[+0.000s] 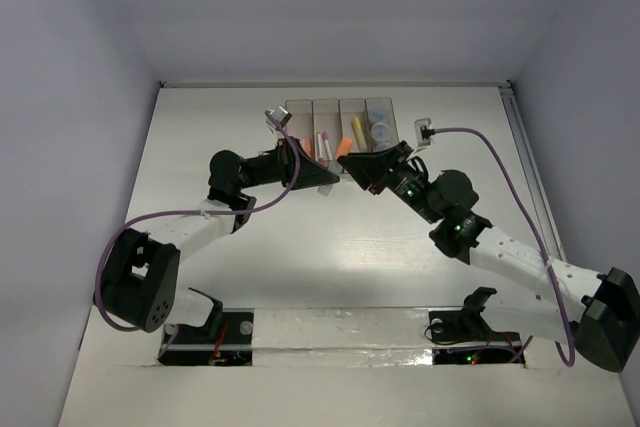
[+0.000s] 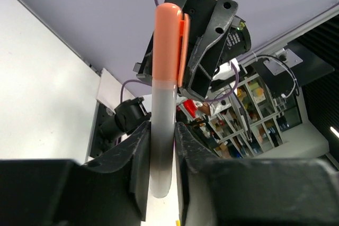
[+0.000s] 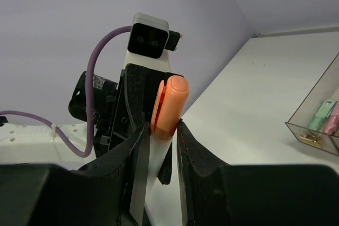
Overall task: Sort the stationery into containers
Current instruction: Close the pen cap on the pen, then place the pen in the storage box.
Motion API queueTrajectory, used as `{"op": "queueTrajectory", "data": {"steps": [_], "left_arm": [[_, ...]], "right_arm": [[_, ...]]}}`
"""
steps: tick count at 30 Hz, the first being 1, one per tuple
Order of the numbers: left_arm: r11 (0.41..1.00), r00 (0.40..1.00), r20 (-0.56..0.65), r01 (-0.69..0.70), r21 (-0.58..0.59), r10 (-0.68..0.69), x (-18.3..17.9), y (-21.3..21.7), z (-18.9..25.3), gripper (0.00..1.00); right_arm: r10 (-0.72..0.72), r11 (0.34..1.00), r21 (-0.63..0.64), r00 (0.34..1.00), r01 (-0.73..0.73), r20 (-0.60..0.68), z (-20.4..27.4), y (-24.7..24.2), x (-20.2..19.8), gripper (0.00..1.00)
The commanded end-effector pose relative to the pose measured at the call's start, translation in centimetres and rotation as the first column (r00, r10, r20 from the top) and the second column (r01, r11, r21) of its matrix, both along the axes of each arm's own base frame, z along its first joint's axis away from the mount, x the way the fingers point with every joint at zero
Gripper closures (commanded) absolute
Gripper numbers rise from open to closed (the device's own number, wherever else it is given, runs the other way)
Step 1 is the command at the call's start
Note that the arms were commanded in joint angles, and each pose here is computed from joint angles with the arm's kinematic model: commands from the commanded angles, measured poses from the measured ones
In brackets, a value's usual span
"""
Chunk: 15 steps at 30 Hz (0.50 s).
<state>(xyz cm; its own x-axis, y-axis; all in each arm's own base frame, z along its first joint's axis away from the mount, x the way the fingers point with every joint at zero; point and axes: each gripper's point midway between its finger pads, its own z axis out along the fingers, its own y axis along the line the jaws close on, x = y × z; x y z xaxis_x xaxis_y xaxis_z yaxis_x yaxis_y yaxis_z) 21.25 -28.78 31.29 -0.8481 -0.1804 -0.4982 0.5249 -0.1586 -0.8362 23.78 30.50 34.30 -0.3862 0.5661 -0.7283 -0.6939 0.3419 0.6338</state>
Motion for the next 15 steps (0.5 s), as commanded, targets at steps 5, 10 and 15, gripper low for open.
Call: {"op": "queueTrajectory", "data": {"steps": [5, 10, 15], "left_arm": [[0.939, 0.958, 0.17, -0.172, -0.298, 0.23, 2.3, 2.0, 7.4, 0.35], [0.948, 0.959, 0.156, -0.192, -0.255, 0.237, 2.1, 2.0, 5.8, 0.2], [0.954, 0.955, 0.168, -0.205, -0.221, 0.244, 1.6, 2.1, 5.3, 0.06]], "right_arm": [[0.259, 0.954, -0.159, 0.966, -0.253, 0.017, -0.6, 3.7, -4.6, 1.0], [0.215, 0.969, -0.139, 0.975, -0.205, 0.063, 1.8, 2.6, -2.6, 1.0], [0.167, 0.977, -0.148, 0.984, -0.156, 0.064, 2.1, 2.0, -0.3, 1.0]]}}
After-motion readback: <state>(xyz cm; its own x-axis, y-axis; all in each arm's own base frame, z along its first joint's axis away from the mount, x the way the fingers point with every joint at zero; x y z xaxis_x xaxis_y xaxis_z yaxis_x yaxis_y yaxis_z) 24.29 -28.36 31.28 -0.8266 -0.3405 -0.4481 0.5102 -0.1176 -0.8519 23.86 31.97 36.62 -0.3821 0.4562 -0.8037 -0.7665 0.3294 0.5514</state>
